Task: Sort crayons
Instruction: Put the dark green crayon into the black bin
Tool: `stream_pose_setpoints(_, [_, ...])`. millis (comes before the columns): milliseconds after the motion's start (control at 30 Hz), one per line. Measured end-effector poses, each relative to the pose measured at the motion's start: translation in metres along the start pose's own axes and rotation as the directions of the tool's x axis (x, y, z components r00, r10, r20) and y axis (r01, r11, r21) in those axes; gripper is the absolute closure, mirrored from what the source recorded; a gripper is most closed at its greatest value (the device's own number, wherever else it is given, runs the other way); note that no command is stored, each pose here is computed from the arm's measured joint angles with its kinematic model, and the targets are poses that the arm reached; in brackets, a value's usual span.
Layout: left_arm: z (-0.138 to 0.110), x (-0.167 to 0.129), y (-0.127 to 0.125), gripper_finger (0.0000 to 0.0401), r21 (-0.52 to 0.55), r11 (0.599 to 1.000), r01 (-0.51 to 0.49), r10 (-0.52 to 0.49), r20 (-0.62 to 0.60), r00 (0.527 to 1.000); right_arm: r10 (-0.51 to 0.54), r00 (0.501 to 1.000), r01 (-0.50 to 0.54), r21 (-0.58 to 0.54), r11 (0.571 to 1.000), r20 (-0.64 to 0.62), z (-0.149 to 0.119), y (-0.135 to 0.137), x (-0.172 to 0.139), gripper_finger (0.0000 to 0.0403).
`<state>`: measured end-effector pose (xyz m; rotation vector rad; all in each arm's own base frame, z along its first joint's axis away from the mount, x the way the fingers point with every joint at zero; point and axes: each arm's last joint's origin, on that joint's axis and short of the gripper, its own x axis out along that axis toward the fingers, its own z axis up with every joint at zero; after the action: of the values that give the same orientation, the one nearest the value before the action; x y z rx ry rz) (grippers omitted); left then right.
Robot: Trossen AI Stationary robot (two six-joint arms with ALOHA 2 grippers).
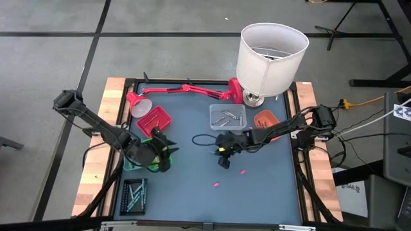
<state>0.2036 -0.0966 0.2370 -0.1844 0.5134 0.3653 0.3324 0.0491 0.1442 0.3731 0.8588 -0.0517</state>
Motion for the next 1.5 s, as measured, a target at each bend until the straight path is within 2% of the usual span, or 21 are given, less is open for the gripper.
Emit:
stream_pose_setpoints(167, [0.001,0.002,0.002,0.03,-0.009,1.0,-0.008,0.008,-0.003,1.0,0.102,0.987,-0.098,-0.041,0.994,0.125,0.013,0.007,-0.001,0.0389])
stream_pose_setpoints(300, [0.002,0.003,0.003,0.03,-0.01,1.0,-0.008,0.008,-0.004,1.0,0.168,0.956,-0.147,-0.1,0.984,0.241,0.025,0.013,-0.005,0.0388])
stream_pose_setpoints(567, [0.003,0.003,0.001,0.03,-0.026,0.999,0.025,-0.025,0.0,1.0,0.288,0.821,-0.188,-0.243,0.952,0.493,0.05,0.025,-0.018,0.0387])
stream_pose_setpoints(667, [0.008,0.004,-0.003,0.03,-0.058,0.997,0.054,-0.051,0.043,0.998,0.315,0.773,-0.171,-0.297,0.939,0.55,0.055,0.028,-0.023,0.0387])
stream_pose_setpoints(800, [0.016,0.01,-0.01,0.03,-0.01,0.994,0.107,-0.105,0.102,0.989,0.336,0.733,-0.144,-0.347,0.927,0.592,0.059,0.03,-0.027,0.0387])
stream_pose_setpoints(1033, [0.03,0.024,-0.013,0.03,0.042,0.983,0.177,-0.182,0.183,0.966,0.338,0.726,-0.14,-0.354,0.925,0.599,0.06,0.03,-0.028,0.0386])
stream_pose_setpoints(1300, [0.039,0.034,-0.009,0.03,0.087,0.966,0.243,-0.256,0.2,0.946,0.339,0.726,-0.124,-0.371,0.92,0.598,0.06,0.03,-0.028,0.0386])
stream_pose_setpoints(1500, [0.042,0.037,-0.004,0.0304,0.077,0.969,0.235,-0.247,0.209,0.946,0.338,0.726,-0.107,-0.387,0.916,0.599,0.06,0.03,-0.028,0.0386])
